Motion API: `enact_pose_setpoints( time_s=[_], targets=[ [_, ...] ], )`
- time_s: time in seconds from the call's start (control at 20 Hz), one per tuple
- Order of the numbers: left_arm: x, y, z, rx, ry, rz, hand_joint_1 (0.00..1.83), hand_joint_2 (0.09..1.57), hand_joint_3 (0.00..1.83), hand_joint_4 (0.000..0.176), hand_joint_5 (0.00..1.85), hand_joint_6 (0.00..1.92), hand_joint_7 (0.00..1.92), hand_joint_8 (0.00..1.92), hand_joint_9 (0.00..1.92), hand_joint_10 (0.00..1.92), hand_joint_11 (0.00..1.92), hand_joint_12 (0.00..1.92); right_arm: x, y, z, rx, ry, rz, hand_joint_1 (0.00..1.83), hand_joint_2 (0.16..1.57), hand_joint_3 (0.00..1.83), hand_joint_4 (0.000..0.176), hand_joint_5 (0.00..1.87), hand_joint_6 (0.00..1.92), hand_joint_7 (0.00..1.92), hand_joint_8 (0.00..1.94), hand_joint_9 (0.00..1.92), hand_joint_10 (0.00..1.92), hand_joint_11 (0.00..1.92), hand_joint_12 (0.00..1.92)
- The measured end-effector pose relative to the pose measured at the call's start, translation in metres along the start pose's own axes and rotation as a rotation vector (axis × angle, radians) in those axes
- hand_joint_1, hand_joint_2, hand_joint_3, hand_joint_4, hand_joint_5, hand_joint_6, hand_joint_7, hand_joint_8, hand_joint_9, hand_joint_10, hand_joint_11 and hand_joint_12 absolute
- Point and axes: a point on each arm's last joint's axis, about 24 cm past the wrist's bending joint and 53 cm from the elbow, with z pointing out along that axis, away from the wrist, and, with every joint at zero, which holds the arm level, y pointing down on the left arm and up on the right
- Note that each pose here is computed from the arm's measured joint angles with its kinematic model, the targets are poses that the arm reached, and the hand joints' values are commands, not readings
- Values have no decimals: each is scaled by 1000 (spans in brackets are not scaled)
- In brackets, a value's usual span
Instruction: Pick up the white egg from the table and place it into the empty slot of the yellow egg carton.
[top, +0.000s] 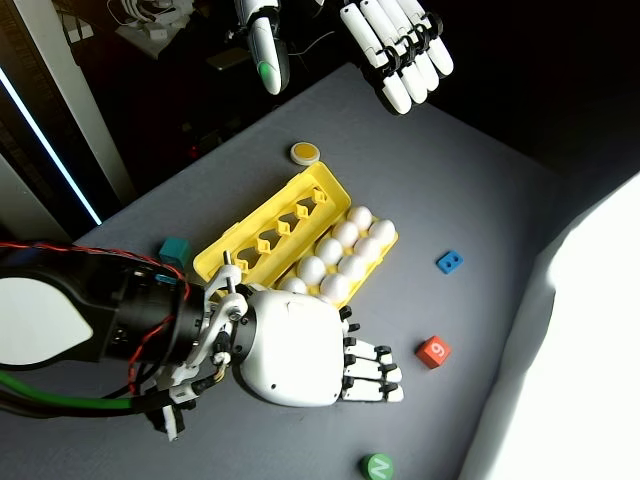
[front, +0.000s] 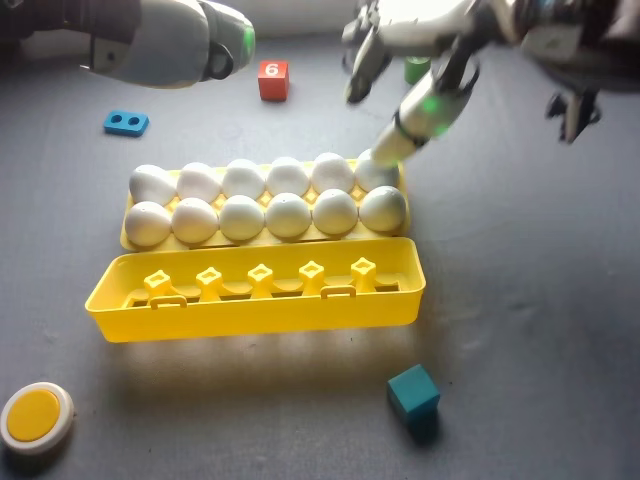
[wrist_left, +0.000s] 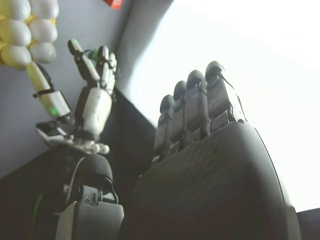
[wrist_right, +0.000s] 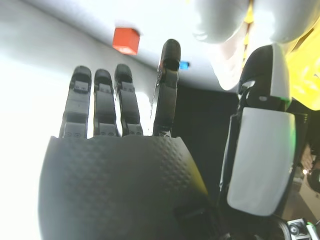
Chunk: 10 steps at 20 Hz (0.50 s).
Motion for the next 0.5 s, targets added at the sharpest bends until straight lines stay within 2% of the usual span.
enact_pose_setpoints(
  time_s=[0.2,0.25,0.3,0.35,0.4,0.45,0.5],
  targets=[
    [0,0,0,0,1,-1,0,1243,0,0,76,2,57,0,29,0,0,0,-22,4,-41,-20,-27,-1,683,814,0,176,720,17,148,22,0,0,0,0],
    [1,0,0,-1,3,-2,0,1247,2,0,66,0,46,0,19,0,0,0,-21,6,-54,-25,-23,-4,611,833,1,161,730,8,187,10,0,0,0,0],
    [1,0,0,-1,4,-3,0,1246,1,0,65,1,53,4,30,5,0,0,-20,4,-65,-20,-20,-4,627,827,0,142,765,18,223,18,21,8,0,0],
    [1,0,0,-1,4,-2,0,1248,2,0,63,0,60,7,39,9,0,0,-20,-2,-71,-1,-16,0,638,849,7,107,767,15,227,15,27,10,0,0],
    [1,0,0,0,4,-3,0,1251,3,0,70,3,71,11,49,13,0,0,-19,-7,-78,16,-12,-1,627,867,4,93,771,7,278,7,98,16,24,18],
    [1,0,0,0,4,-3,0,1257,5,0,83,8,77,12,45,10,0,0,-20,-11,-86,29,-12,0,643,860,1,76,779,3,339,6,178,14,4,238],
    [1,0,0,-2,4,-3,0,1259,6,0,95,13,88,16,53,13,0,0,-21,-13,-92,37,-13,-7,647,851,0,81,784,2,369,5,210,12,0,381]
  ],
)
